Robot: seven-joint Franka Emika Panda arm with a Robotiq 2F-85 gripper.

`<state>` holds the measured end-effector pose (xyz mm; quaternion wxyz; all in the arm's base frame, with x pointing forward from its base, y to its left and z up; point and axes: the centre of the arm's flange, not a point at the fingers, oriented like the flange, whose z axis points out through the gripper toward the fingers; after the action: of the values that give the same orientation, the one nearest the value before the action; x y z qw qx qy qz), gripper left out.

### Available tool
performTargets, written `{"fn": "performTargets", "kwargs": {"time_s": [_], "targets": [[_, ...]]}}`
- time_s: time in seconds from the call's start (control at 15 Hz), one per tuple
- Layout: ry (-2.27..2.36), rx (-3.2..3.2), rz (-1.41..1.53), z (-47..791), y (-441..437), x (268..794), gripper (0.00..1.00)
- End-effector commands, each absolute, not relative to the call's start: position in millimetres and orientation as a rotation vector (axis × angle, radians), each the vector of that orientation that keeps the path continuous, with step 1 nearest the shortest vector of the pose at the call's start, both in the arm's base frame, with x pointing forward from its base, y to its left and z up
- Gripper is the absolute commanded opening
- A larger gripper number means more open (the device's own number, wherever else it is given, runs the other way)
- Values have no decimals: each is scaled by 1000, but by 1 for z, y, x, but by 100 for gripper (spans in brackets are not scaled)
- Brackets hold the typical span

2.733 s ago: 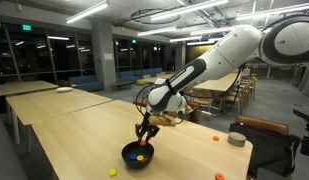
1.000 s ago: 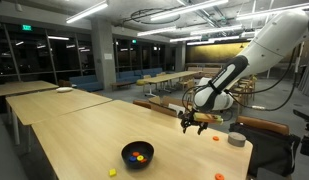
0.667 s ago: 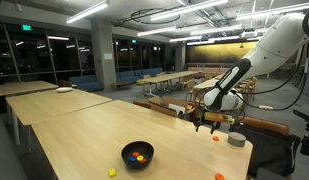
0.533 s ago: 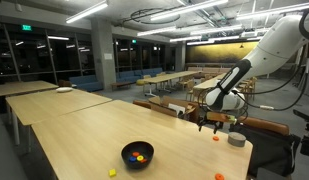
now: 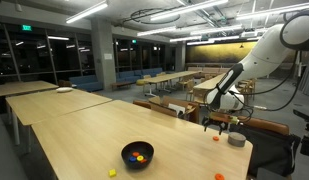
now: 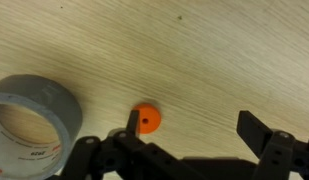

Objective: Put the blue, yellow and three orange squares inside the building.

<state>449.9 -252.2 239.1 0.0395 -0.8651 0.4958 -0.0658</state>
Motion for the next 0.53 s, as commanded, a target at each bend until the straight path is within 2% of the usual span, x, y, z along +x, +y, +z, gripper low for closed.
{"fn": "performTargets", "kwargs": {"time_s": [0.0,0.47], "targets": [[1558,-2606,-165,224,-282,461,100],[1620,-2564,-97,204,-308,461,100]]}}
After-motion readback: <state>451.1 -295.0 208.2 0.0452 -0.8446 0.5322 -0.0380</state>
